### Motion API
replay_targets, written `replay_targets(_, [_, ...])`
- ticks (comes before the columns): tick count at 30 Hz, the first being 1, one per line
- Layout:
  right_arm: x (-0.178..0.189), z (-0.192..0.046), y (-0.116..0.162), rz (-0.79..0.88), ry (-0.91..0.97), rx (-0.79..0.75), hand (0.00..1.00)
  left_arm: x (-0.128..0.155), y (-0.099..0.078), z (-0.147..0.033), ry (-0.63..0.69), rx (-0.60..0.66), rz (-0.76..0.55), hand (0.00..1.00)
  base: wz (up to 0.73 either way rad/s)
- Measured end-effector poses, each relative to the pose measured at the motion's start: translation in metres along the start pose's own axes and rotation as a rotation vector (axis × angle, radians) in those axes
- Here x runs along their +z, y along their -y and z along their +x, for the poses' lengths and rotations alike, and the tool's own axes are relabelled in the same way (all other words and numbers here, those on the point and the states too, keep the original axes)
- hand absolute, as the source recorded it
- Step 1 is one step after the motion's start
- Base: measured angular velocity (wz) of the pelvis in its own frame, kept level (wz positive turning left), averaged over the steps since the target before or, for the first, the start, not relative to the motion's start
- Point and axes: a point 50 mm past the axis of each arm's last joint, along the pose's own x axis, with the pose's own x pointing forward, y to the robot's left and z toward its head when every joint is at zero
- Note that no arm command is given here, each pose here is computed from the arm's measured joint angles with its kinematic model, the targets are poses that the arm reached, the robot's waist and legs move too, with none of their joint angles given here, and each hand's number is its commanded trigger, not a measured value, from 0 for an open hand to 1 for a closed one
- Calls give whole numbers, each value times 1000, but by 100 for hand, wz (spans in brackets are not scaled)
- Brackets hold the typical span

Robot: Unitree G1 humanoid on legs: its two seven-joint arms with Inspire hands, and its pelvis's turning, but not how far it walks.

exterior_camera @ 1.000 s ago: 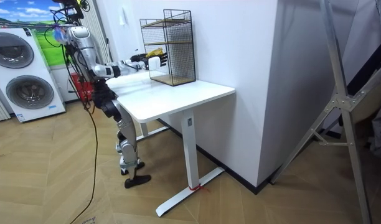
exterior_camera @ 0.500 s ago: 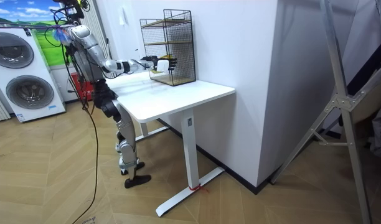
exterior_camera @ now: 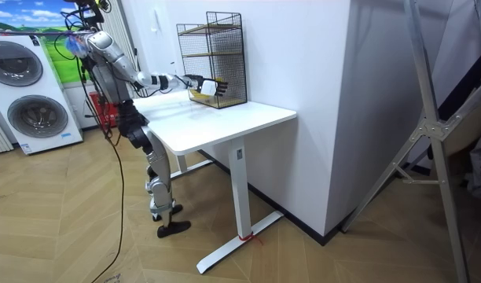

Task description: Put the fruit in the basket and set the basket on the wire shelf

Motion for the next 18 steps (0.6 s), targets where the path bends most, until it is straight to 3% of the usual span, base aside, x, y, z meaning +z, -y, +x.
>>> replay_targets(18, [-1, 0, 0, -50, -9, -22, 0, -2, -1, 1, -17, 56, 47, 0, 0])
